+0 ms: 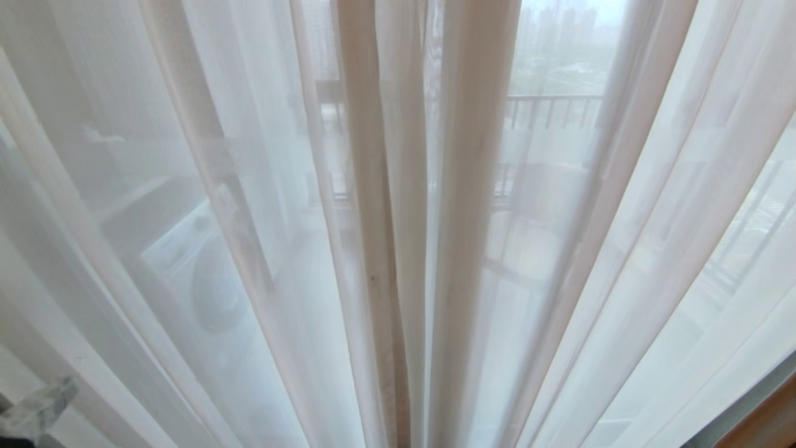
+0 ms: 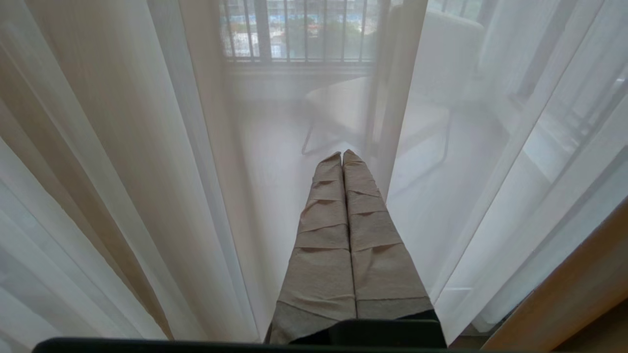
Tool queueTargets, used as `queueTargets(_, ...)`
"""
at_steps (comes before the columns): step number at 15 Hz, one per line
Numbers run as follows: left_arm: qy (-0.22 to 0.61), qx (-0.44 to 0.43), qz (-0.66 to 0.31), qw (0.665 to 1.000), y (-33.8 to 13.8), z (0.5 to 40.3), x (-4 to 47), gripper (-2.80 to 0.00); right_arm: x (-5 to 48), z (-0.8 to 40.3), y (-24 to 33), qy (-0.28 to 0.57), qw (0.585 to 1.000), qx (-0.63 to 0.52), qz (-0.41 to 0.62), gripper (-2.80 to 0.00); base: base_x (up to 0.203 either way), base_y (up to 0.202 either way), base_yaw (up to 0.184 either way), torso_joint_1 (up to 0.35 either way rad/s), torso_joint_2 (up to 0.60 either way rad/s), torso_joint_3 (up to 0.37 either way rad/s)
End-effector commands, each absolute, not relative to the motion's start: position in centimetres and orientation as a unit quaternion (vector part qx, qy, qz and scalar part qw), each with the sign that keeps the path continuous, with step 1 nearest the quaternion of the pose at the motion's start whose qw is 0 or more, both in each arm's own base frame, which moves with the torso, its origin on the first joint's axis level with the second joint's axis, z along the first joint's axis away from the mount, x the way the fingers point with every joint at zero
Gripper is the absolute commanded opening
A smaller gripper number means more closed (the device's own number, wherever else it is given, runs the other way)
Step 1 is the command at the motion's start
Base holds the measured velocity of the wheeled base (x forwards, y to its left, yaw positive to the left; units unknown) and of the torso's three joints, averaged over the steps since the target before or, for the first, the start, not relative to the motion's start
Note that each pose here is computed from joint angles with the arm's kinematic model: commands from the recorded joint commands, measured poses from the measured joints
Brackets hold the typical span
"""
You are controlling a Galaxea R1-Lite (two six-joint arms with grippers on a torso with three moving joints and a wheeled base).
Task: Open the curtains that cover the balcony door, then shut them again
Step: Pull the outer curtains open on both sides
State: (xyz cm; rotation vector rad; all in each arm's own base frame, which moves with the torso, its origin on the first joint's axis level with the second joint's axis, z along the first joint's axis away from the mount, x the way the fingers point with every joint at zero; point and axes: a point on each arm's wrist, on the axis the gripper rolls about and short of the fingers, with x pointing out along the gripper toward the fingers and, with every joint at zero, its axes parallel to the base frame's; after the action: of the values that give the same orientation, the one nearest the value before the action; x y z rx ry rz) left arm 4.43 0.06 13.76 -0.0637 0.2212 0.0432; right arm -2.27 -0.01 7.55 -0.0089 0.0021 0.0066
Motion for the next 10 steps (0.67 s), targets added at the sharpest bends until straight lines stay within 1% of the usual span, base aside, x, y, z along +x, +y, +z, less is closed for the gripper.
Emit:
queueTargets(1, 0.042, -0.034, 0.033, 0.998, 0.1, 11.2, 0.7, -2.8, -2.3, 7.6, 0.0, 0.001, 1.0, -0.004, 0.004, -2.8, 0.0, 0.0, 0.0, 0.0, 0.0, 0.0)
queueTargets(2, 0.042, -0.029, 0.028, 0.998, 0.0, 10.4, 0.2, -2.8, -2.3, 7.6, 0.0, 0.001, 1.0, -0.004, 0.004, -2.8, 0.0, 0.0, 0.0, 0.0, 0.0, 0.0)
queueTargets(4, 0.097, -0.001, 0.011, 0.995, -0.1, 8.7, 0.0, -2.8, -2.3, 7.6, 0.0, 0.001, 1.0, -0.004, 0.004, -2.8, 0.0, 0.0, 0.0, 0.0, 0.0, 0.0)
queueTargets(7, 0.109, 0.001, 0.02, 0.994, -0.1, 8.4, 0.0, -2.8, -2.3, 7.5, 0.0, 0.001, 1.0, -0.005, 0.003, -2.8, 0.0, 0.0, 0.0, 0.0, 0.0, 0.0)
queueTargets(10, 0.097, -0.014, -0.021, 0.995, 0.0, 8.4, -0.3, -2.8, -2.3, 7.5, 0.0, 0.001, 1.0, -0.005, 0.004, -2.8, 0.0, 0.0, 0.0, 0.0, 0.0, 0.0)
